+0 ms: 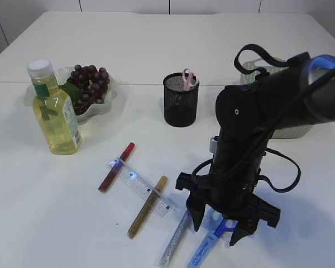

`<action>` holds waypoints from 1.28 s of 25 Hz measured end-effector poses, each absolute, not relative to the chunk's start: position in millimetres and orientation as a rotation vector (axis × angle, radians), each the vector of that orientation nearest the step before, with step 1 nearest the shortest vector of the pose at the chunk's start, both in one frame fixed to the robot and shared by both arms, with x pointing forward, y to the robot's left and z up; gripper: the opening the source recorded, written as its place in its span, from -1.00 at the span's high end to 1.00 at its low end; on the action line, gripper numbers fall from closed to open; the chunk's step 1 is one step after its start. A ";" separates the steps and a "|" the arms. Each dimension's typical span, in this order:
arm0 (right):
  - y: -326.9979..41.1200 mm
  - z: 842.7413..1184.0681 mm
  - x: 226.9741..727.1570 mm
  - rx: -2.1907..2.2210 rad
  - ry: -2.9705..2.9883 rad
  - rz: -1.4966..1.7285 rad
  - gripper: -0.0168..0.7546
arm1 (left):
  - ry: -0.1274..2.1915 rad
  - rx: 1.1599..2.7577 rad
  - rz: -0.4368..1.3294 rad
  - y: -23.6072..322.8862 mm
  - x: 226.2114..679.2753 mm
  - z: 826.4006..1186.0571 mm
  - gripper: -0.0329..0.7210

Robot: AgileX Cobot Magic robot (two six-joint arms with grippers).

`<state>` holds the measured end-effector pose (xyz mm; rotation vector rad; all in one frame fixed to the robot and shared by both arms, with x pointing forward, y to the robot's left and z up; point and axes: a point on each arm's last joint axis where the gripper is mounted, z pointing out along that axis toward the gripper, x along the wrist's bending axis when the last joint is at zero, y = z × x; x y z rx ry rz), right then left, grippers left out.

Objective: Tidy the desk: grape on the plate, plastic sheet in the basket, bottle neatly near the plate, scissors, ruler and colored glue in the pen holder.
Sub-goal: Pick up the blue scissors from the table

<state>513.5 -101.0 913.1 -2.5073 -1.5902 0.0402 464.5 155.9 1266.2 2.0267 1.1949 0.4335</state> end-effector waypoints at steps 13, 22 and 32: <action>-100.2 910.1 515.5 -2.509 -1.595 0.020 -0.37 | 1.195 2.027 0.433 155.9 464.5 1266.2 0.27; -101.1 906.0 515.8 -2.510 -1.613 0.041 -0.37 | 1.200 2.035 0.429 153.8 467.8 1263.3 0.27; -101.5 905.3 516.0 -2.511 -1.621 0.044 -0.36 | 1.200 2.035 0.429 153.8 467.8 1263.3 0.27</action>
